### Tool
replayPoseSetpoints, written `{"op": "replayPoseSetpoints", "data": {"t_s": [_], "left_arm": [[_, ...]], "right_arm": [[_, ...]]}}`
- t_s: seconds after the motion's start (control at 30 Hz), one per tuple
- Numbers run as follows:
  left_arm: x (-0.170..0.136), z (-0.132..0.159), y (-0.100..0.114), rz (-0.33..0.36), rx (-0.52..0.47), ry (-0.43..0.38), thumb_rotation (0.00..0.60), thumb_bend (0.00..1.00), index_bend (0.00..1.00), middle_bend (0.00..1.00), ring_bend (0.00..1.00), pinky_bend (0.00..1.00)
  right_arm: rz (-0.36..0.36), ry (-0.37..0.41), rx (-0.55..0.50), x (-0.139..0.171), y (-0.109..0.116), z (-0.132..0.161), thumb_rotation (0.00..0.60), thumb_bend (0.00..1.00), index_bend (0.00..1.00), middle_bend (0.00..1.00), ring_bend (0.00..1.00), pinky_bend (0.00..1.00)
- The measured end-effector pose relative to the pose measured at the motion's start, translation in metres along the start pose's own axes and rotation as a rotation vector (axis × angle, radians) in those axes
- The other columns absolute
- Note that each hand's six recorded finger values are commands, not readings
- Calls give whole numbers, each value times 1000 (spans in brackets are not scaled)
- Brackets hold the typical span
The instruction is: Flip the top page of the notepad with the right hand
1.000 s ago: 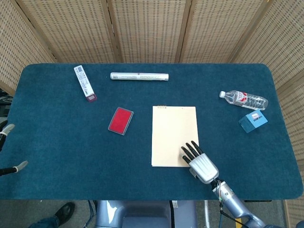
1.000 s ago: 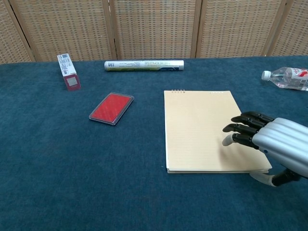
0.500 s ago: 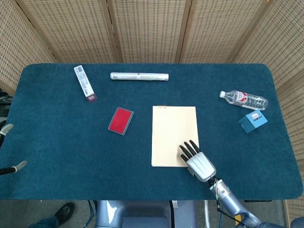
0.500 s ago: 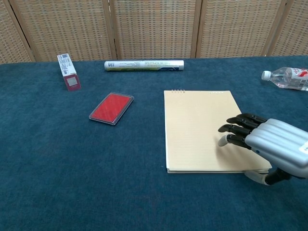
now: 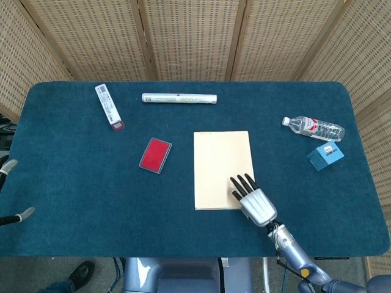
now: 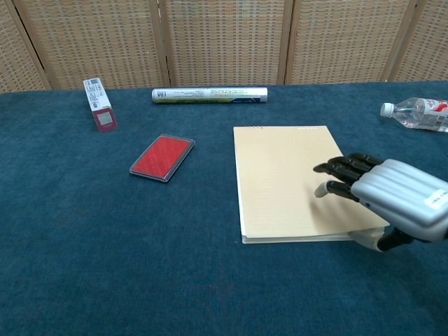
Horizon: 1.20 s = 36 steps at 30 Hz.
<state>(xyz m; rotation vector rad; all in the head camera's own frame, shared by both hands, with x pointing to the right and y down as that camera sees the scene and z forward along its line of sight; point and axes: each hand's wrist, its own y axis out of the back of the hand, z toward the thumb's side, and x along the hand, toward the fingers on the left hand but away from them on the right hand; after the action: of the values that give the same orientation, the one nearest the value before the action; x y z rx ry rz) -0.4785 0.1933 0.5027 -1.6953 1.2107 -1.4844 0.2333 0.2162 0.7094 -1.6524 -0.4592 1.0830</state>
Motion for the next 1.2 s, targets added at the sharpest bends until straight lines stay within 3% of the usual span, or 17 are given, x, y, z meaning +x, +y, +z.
{"op": "replayPoseSetpoints", "data": {"t_s": [0.23, 0.33, 0.87, 0.93, 1.03, 1.1, 1.2], "left_arm": [[0, 0, 0, -2, -2, 0, 600, 0, 0, 0, 0, 0], [1, -1, -1, -3, -2, 2, 600, 0, 0, 0, 0, 0], [3, -2, -2, -13, -2, 9, 600, 0, 0, 0, 0, 0], [4, -2, -2, -14, -4, 11, 600, 0, 0, 0, 0, 0], [4, -3, -2, -15, -6, 14, 600, 0, 0, 0, 0, 0], [5, -4, -2, -15, -8, 15, 600, 0, 0, 0, 0, 0], [5, -4, -1, -14, -11, 16, 600, 0, 0, 0, 0, 0]], "right_arm": [[-130, -57, -3, -19, 18, -9, 600, 389, 196, 0, 0, 80], [-153, -62, -4, -26, 19, -10, 600, 388, 196, 0, 0, 80], [-53, 81, 117, -60, 11, 14, 600, 399, 196, 14, 9, 80], [-48, 75, 119, -65, 11, 13, 600, 403, 198, 72, 59, 96], [-49, 66, 119, -73, 13, 12, 600, 430, 270, 285, 234, 210], [-52, 64, 114, -75, 13, 11, 600, 533, 399, 440, 364, 367], [-67, 68, 101, -76, 15, 9, 600, 675, 554, 579, 488, 540]]}}
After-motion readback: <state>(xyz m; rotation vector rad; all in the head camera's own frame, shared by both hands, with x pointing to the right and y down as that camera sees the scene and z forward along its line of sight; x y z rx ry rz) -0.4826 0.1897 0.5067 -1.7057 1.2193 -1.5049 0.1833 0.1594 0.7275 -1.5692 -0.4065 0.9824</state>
